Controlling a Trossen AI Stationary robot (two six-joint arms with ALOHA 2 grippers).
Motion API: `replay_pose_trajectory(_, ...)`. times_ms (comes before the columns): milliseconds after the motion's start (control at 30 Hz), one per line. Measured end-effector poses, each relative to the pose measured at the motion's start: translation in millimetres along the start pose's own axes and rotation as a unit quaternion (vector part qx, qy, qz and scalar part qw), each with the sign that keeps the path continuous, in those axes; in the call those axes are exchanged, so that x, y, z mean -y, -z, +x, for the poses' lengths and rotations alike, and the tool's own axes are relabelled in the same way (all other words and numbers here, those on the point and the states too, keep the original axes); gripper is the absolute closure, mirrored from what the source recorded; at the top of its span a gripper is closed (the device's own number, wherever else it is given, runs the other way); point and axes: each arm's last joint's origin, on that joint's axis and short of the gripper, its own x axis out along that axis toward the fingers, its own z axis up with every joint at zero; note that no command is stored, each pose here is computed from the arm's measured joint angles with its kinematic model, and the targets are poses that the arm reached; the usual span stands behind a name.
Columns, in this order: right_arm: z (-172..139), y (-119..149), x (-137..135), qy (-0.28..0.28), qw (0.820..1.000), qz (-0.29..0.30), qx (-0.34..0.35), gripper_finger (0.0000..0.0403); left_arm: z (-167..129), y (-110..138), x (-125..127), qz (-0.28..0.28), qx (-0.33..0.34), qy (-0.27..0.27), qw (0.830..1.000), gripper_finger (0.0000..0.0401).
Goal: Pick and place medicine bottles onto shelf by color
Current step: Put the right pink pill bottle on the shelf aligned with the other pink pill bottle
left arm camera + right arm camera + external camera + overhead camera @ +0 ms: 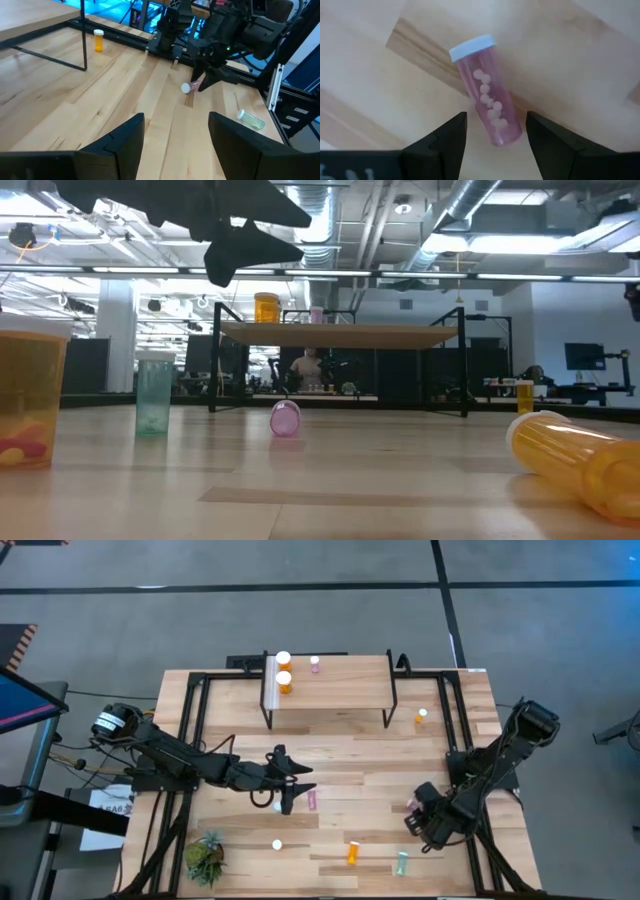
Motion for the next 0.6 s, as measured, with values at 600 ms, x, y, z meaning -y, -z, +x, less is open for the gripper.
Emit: replay_pose_trajectory(600,-0.1,0.0,0.1,0.0,0.996,-0.093,-0.001,0.0226,0.0,0.3,-0.2,0.001,-0.001,-0.001,1.0,0.0193)
